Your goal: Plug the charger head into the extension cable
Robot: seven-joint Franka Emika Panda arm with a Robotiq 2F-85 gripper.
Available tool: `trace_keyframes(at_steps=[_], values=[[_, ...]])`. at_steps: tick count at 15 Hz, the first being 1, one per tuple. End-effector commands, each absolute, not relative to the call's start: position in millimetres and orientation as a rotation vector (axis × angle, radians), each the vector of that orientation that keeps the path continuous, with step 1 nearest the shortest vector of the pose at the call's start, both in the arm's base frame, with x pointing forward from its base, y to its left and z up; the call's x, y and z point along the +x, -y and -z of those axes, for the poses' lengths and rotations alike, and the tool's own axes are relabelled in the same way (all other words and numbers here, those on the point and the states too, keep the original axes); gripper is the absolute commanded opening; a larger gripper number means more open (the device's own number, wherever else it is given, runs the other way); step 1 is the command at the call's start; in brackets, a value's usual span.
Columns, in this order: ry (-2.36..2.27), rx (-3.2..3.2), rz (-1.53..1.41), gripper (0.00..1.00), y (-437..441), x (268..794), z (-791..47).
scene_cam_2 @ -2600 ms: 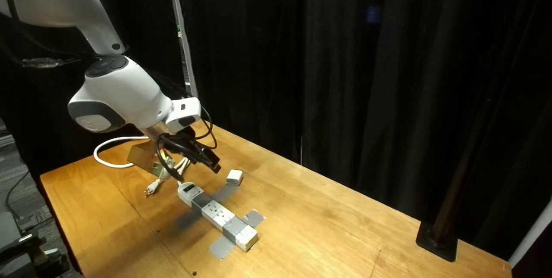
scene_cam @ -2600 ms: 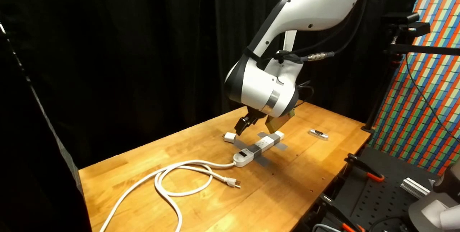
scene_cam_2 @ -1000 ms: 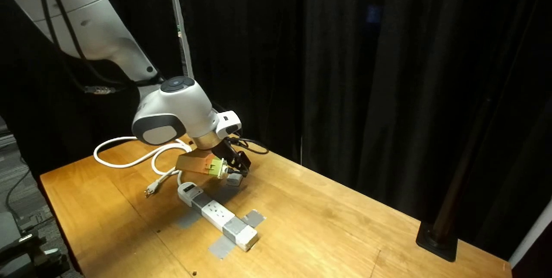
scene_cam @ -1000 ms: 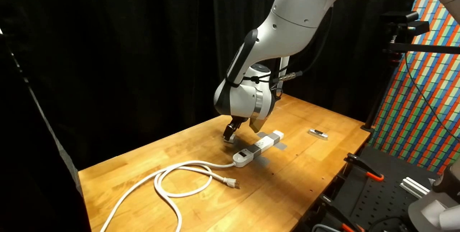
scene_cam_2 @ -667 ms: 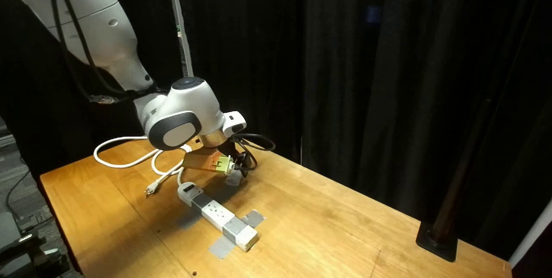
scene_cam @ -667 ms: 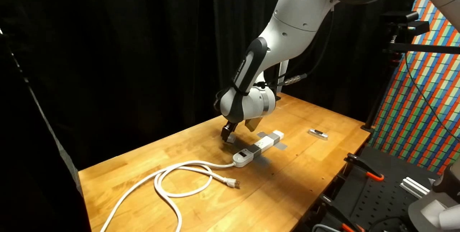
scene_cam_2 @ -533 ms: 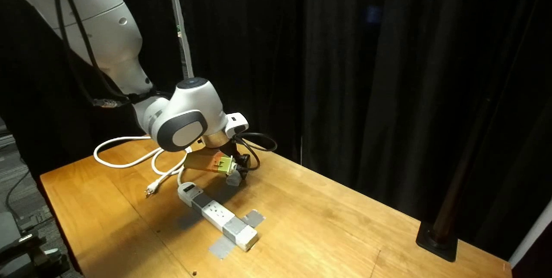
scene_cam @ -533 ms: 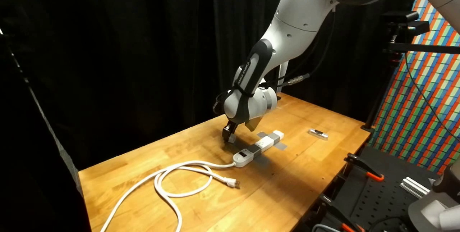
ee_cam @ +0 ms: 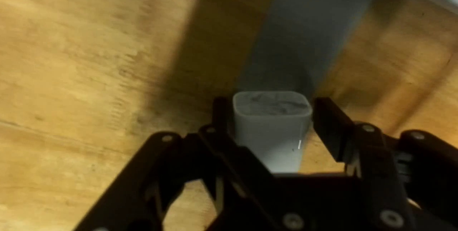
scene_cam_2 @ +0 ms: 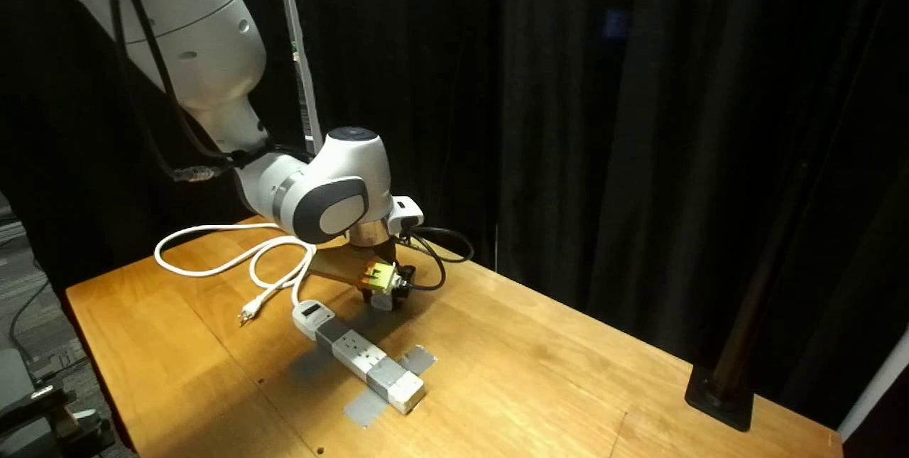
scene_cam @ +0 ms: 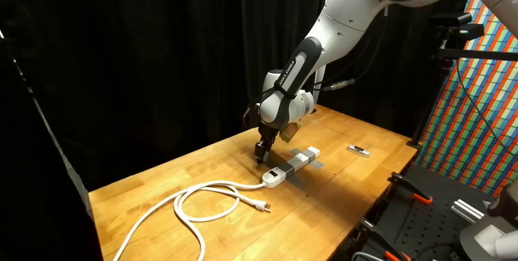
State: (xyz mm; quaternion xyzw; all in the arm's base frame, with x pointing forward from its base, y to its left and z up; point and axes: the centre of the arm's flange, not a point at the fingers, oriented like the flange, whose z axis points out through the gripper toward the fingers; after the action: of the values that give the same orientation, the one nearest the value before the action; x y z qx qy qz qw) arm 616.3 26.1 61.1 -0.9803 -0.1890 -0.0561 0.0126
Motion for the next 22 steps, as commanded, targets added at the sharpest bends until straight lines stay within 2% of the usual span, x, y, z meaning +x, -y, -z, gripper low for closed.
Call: trace_keyframes(at_steps=[1, 2, 3, 4, 5, 9, 11, 17, 22], values=[[0.558, -3.01, 0.139, 0.95, -21, 611, -68], [0.549, -3.0, 0.141, 1.0, -19, 609, -68], [0.539, -3.0, 0.15, 0.61, -19, 608, -68], [0.525, -3.003, 0.174, 0.66, -19, 607, -68], [0.52, -3.003, 0.192, 0.65, -18, 606, -68], [0.489, -3.031, 0.278, 0.33, -14, 608, -67], [0.46, -3.055, 0.314, 0.23, -10, 606, -66], [0.415, -3.268, 0.233, 0.23, 39, 598, -113], [0.131, -3.442, 0.084, 0.23, 97, 590, -166]])
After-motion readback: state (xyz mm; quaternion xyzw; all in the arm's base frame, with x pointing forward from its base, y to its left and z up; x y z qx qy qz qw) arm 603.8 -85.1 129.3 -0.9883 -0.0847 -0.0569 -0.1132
